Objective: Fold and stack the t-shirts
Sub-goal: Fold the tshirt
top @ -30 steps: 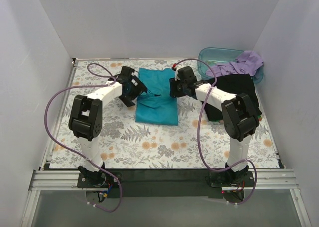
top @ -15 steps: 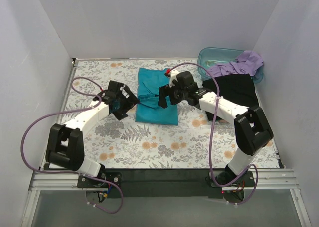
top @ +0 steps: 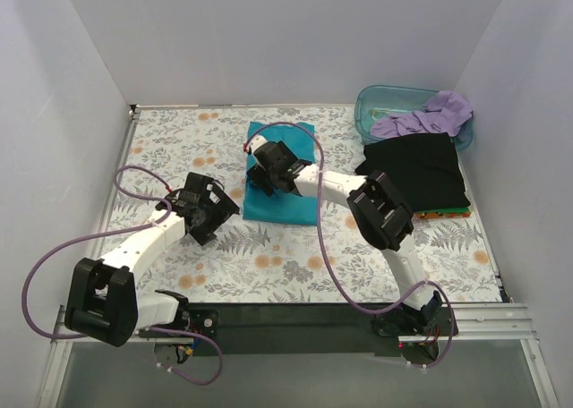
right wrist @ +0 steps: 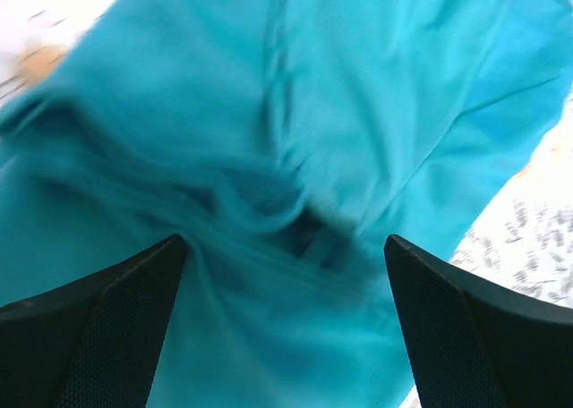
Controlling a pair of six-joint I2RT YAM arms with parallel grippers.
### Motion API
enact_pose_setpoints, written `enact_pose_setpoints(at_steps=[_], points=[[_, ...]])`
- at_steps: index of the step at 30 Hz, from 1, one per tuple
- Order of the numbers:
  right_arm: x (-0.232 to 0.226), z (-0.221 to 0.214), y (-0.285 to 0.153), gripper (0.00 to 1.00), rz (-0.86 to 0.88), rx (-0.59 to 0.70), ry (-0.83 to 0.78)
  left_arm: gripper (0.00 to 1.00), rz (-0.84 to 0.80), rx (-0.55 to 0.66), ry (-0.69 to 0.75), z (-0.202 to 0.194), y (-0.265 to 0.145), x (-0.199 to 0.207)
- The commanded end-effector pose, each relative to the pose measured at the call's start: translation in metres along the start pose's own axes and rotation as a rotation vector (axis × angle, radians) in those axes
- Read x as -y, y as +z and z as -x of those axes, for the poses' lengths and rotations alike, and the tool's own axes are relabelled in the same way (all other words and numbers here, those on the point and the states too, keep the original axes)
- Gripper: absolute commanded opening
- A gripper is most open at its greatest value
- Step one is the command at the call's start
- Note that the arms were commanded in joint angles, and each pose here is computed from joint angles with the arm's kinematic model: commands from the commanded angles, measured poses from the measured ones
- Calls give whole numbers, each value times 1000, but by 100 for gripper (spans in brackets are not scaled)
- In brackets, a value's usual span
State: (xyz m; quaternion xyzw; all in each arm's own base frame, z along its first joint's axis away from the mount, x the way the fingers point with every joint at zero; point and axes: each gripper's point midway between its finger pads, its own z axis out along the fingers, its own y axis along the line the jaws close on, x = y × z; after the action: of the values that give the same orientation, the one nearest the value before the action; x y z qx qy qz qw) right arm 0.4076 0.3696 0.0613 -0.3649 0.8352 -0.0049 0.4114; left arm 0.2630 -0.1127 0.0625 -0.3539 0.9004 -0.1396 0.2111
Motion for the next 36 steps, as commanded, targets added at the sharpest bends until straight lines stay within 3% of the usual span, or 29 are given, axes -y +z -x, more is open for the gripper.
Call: enact_pose_setpoints(at_steps=[1,6,13,15,20,24,25,27,28,30,34,36], points=[[46,31,8,98,-196,33,-55,98,8,65,-11,12,-8,-6],[83,56,32,98,-259,91,100,98,9,54,-6,10,-4,-6],[86,79,45,99,40,182,346,98,-13,47,15,13,4,7],[85,88,40,99,122,204,370,98,-34,46,24,18,7,19],[103,86,1,98,108,209,390,98,-60,43,58,31,25,45],[113,66,-44,98,77,192,459,98,-75,17,84,38,44,63],[103,38,-46,98,94,141,477,97,-87,18,90,42,46,72],[102,31,-72,98,113,170,537,90,-63,-1,96,41,62,71],[90,-10,-69,99,125,99,550,82,-74,-31,101,37,65,75],[82,-13,-90,98,207,145,591,70,-52,-58,104,33,77,72],[59,-54,-103,91,313,120,693,51,-18,-116,90,16,91,57],[44,-72,-105,88,361,81,713,36,-14,-130,83,9,97,48]])
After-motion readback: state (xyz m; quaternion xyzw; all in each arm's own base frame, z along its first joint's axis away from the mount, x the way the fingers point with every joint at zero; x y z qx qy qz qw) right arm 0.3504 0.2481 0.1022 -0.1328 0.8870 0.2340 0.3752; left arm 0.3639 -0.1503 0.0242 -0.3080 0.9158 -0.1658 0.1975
